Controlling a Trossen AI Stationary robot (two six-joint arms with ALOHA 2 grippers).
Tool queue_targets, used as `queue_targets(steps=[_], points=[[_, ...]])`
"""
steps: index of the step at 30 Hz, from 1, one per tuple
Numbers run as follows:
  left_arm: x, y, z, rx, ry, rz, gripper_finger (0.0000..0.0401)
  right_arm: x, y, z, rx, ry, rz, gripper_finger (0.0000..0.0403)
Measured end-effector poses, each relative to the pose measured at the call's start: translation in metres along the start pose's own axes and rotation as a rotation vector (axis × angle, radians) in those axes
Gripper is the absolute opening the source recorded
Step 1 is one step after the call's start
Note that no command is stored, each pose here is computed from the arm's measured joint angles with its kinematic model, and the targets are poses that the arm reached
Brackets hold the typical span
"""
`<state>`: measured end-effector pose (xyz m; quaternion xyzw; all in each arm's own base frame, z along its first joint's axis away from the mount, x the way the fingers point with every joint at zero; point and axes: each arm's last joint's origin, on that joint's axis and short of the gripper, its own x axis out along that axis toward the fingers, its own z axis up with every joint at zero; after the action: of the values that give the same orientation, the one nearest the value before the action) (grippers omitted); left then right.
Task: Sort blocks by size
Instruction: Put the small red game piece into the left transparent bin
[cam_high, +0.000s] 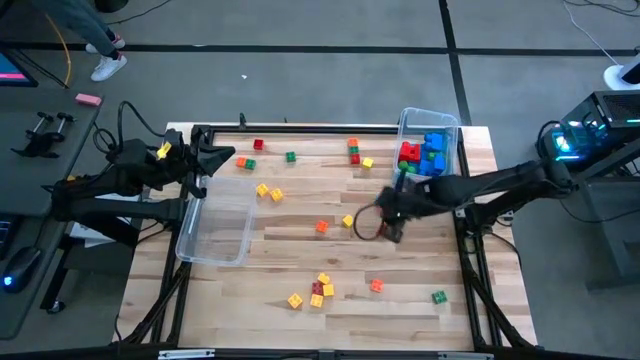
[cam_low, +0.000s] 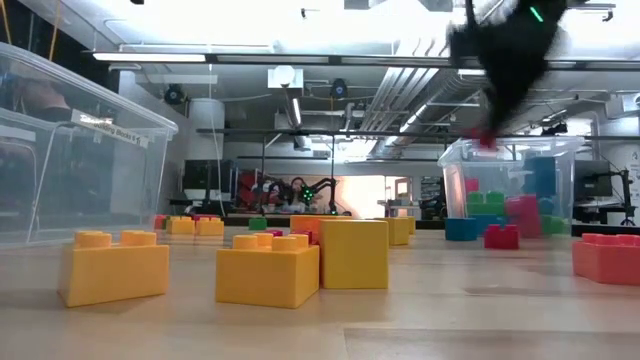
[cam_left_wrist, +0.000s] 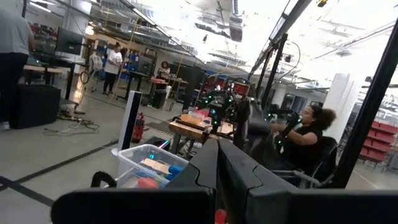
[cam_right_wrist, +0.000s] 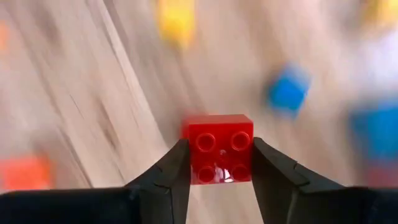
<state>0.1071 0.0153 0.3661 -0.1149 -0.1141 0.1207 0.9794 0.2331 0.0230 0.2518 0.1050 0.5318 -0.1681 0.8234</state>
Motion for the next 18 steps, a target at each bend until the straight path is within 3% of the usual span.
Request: queue_targets(steps=[4,7,18], points=[[0.000,0.000,0.000,0.003,0.000,0.000,0.0000,-0.035,0.011,0.049,-0.005,-0.383,0.020,0.0128],[0.000,0.000,0.000,0.003,0.000,0.000,0.0000,-0.036,0.019,0.078,0.002,-0.552,0.055,0.0128],[0.000,0.000,0.000,0.002,-0.001,0.000,0.0000,0.075,0.092,0.175,-0.088,-0.780,0.241,0.0128]])
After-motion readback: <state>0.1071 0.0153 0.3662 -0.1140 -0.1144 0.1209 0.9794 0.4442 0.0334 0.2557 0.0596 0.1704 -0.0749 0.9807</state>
